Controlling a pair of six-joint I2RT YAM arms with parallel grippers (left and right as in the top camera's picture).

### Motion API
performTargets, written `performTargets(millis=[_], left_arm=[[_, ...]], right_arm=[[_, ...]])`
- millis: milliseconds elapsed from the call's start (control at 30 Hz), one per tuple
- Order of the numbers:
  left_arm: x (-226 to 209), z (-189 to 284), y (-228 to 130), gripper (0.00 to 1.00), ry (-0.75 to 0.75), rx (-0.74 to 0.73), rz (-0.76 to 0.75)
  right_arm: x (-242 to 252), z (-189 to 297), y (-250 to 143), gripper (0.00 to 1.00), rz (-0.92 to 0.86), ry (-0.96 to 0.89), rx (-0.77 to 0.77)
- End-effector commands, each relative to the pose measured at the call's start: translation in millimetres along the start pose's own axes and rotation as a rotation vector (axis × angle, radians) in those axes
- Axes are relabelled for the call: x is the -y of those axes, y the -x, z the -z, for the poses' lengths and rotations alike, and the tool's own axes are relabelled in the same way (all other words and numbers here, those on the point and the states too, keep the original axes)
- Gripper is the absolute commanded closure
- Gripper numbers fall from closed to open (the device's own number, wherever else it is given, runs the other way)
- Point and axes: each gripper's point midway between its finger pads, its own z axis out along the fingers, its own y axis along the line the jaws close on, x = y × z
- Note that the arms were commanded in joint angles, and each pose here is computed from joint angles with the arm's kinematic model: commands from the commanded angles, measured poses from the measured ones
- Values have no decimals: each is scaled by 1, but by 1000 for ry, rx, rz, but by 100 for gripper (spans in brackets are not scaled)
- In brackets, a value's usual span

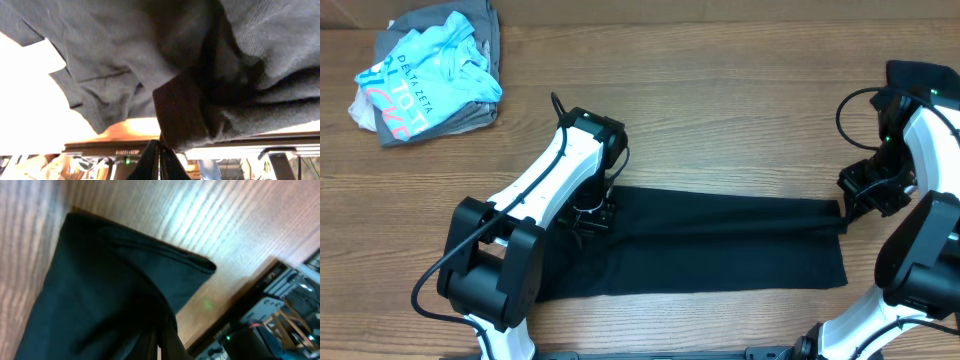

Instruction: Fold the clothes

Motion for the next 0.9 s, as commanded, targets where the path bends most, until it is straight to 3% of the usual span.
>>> performTargets(millis=[0,333,567,633,667,733,767,833,867], left_arm=[[-8,6,-3,96,22,12,31],[-9,2,-7,90,26,-8,31],[-10,-3,-12,93,32,-34,31],[-10,-4,-10,81,31,-29,31],[-9,-5,-8,69,23,-22,22],[-2,-5,-3,62,-13,-3,-7],[1,-5,-1,57,-28,6,-14],[5,-5,3,52,-52,20,-17],[9,-5,8,50,-72,40,-19]], right_arm=[[14,12,9,96,-55,-50,87],[25,-13,0,95,-37,-119,41],[27,-37,-4,95,-34,-140,18],[26,-38,-4,95,-34,-139,15],[26,-39,-4,94,-34,-139,14],[26,-38,-5,89,-32,-139,14],[26,-38,-5,82,-32,-139,14],[26,-39,-4,52,-33,-138,15],[26,-39,-4,5,-33,-137,16]])
